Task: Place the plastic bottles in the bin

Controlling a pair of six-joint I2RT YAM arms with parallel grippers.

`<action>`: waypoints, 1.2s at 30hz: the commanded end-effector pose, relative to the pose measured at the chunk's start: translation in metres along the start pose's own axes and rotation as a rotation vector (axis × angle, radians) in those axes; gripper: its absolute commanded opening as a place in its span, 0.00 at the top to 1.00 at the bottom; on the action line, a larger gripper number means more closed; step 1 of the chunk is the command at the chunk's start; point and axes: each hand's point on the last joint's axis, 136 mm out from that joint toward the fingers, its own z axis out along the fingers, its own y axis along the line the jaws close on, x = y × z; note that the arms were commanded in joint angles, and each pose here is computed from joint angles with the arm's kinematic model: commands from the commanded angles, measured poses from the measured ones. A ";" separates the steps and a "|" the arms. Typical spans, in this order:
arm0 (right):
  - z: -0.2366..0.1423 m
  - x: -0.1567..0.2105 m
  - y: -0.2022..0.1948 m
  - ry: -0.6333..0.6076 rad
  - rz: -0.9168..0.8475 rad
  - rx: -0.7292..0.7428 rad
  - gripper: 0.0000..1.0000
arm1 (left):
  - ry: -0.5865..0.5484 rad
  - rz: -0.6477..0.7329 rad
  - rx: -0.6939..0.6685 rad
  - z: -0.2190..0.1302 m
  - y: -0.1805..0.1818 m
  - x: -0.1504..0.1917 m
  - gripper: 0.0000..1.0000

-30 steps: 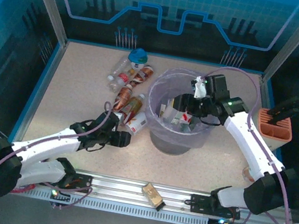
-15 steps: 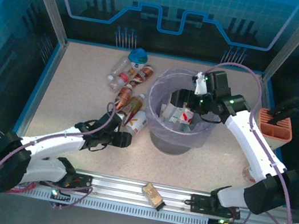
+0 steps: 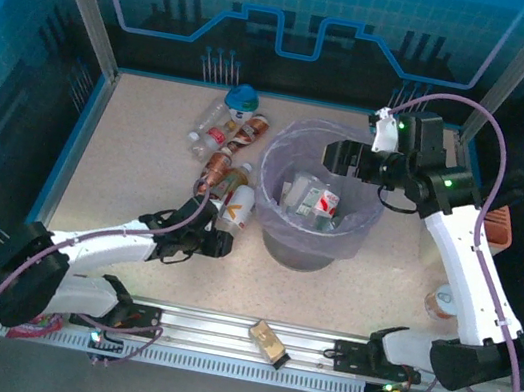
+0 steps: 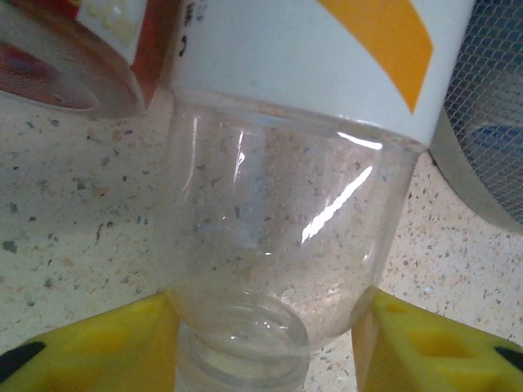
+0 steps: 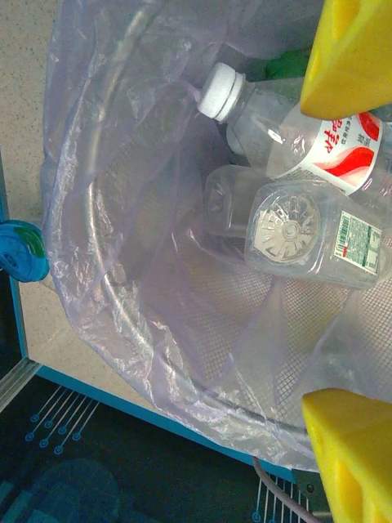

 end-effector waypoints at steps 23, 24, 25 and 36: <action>-0.014 -0.030 0.068 -0.044 -0.140 -0.227 0.11 | -0.401 0.121 -0.021 -0.140 -0.030 -0.094 0.65; -0.012 -0.031 0.072 -0.046 -0.145 -0.238 0.11 | -0.422 0.128 -0.037 -0.147 -0.030 -0.100 0.65; -0.011 -0.032 0.077 -0.048 -0.151 -0.251 0.10 | -0.444 0.138 -0.046 -0.155 -0.031 -0.107 0.65; -0.004 -0.057 0.142 -0.106 -0.219 -0.433 0.00 | -0.643 0.269 0.102 -0.213 -0.085 -0.171 0.69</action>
